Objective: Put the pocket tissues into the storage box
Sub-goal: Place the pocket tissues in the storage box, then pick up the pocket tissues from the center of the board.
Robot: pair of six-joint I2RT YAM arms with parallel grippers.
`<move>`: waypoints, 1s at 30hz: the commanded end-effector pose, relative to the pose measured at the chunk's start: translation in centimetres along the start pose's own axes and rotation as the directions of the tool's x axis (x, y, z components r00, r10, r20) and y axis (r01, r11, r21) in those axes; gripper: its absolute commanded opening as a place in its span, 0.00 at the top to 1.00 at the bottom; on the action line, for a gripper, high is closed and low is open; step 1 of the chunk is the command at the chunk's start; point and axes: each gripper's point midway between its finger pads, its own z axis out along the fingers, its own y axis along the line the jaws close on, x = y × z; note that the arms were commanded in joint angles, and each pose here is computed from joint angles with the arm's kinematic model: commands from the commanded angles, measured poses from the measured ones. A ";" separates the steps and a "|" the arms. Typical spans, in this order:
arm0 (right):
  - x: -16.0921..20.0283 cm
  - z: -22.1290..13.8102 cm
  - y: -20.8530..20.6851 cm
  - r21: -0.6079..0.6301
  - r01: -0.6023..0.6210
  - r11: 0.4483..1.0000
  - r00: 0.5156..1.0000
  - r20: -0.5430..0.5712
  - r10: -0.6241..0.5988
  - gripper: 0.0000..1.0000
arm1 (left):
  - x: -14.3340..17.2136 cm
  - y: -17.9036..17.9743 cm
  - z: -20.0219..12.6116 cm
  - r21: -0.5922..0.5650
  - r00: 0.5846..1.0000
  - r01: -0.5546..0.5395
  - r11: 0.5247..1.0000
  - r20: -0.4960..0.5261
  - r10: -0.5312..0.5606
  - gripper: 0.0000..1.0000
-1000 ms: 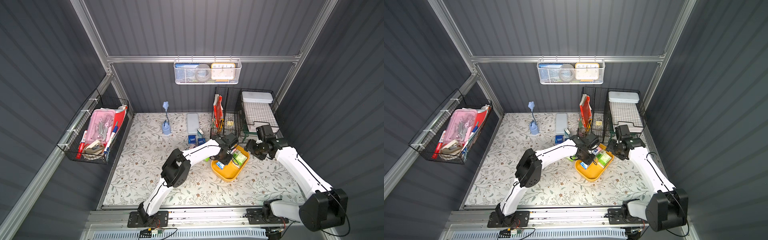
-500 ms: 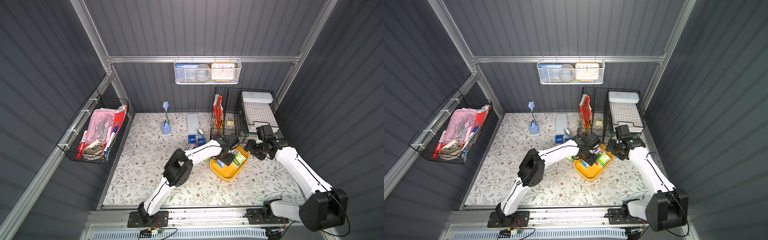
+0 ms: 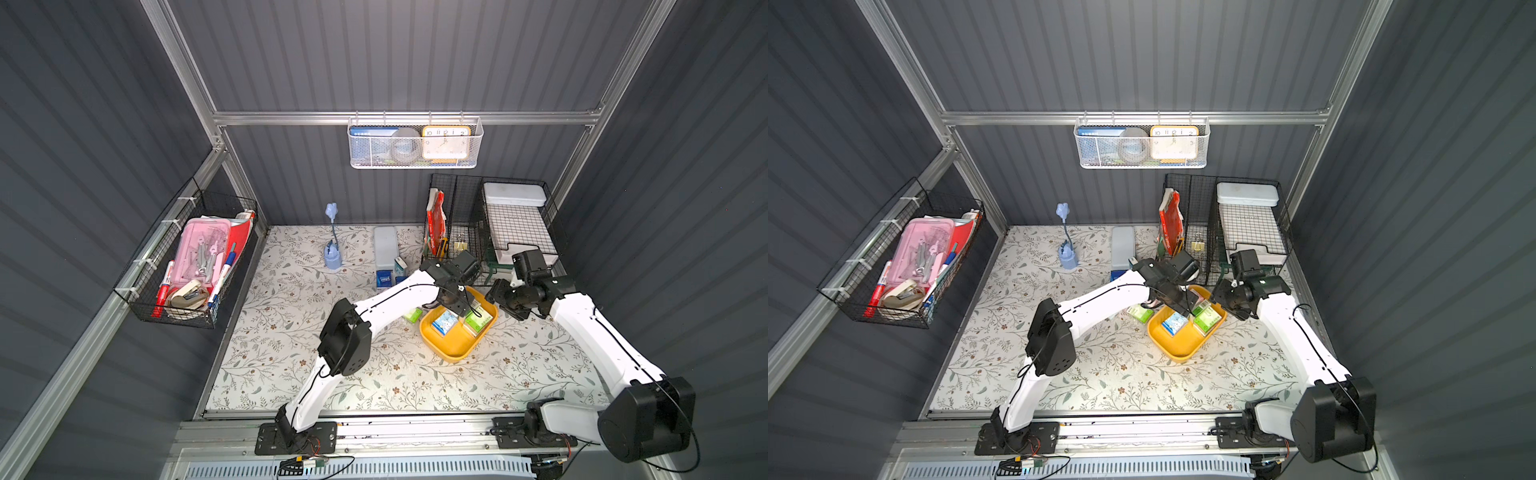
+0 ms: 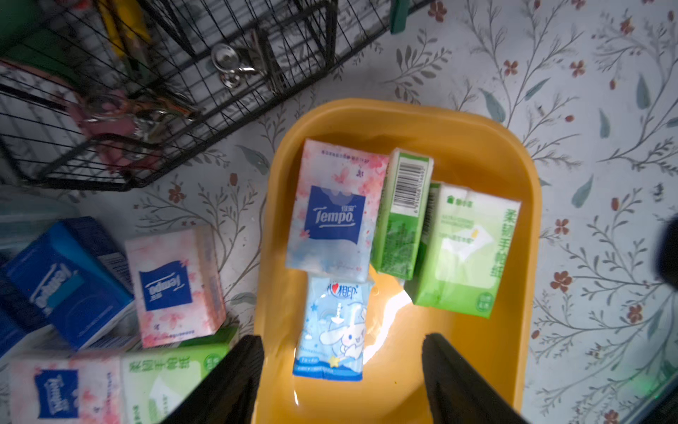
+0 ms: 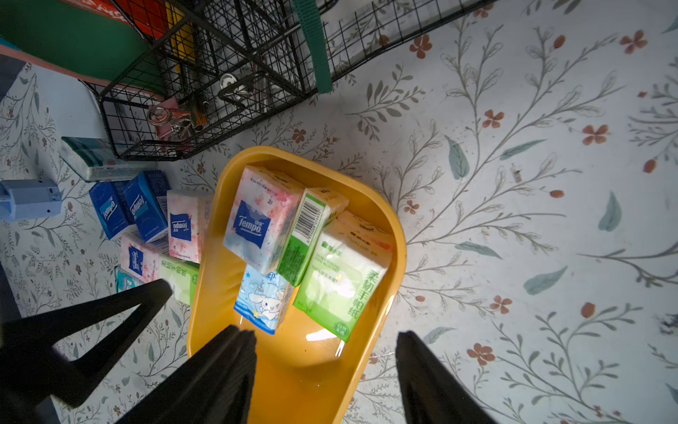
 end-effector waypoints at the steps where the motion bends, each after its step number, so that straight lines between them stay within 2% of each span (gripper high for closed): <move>1: 0.1 0.1 0.7 -0.032 0.015 0.999 1.000 -0.024 -0.016 0.36 | -0.4 3.5 -3.8 -0.032 0.983 0.181 0.983 0.040 -0.180 0.23; 2: 0.2 0.2 0.8 -0.040 0.018 0.999 0.999 -0.029 -0.019 0.36 | -0.3 4.7 -4.3 -0.032 0.972 0.230 0.973 0.052 -0.228 0.22; 3: 0.2 0.2 0.9 -0.045 0.020 0.999 0.999 -0.031 -0.021 0.36 | -0.2 6.1 -4.7 -0.038 0.958 0.281 0.959 0.065 -0.279 0.14; 5: 0.3 0.1 1.0 -0.050 0.024 0.998 0.999 -0.034 -0.026 0.36 | 0.2 9.2 -5.4 -0.057 0.916 0.396 0.917 0.098 -0.389 0.08; 9: 0.4 0.0 1.2 -0.057 0.034 0.998 0.999 -0.034 -0.036 0.36 | 1.8 15.3 -6.2 -0.074 0.777 0.624 0.778 0.168 -0.607 0.07; 11: 0.5 0.0 1.1 -0.053 0.038 0.998 0.999 -0.036 -0.040 0.36 | 2.5 17.3 -6.4 -0.083 0.702 0.706 0.703 0.209 -0.681 0.03; 14: 0.6 0.1 1.0 -0.049 0.041 0.998 0.999 -0.034 -0.042 0.36 | 3.3 18.9 -6.1 -0.093 0.607 0.791 0.605 0.247 -0.755 0.01; 19: 0.7 0.2 0.5 -0.034 0.043 0.999 0.998 -0.034 -0.044 0.36 | 4.8 19.8 -4.2 -0.115 0.471 0.882 0.457 0.232 -0.851 0.01; 24: 1.1 0.2 0.0 -0.020 0.049 0.999 0.998 -0.035 -0.050 0.36 | 8.0 20.7 -2.6 -0.125 0.284 0.957 0.261 0.228 -0.931 0.01; 25: 1.1 0.3 -0.1 -0.018 0.048 0.999 0.998 -0.036 -0.049 0.36 | 8.4 20.9 -2.4 -0.124 0.264 0.963 0.241 0.231 -0.936 0.02; 27: 1.2 0.4 -0.2 -0.014 0.049 0.999 0.998 -0.036 -0.049 0.36 | 9.1 21.3 -1.7 -0.135 0.258 0.963 0.231 0.232 -0.938 0.02; 30: 1.1 0.5 -0.2 -0.012 0.055 0.998 0.998 -0.036 -0.055 0.36 | 9.9 21.6 -0.7 -0.192 0.304 0.945 0.266 0.211 -0.929 0.03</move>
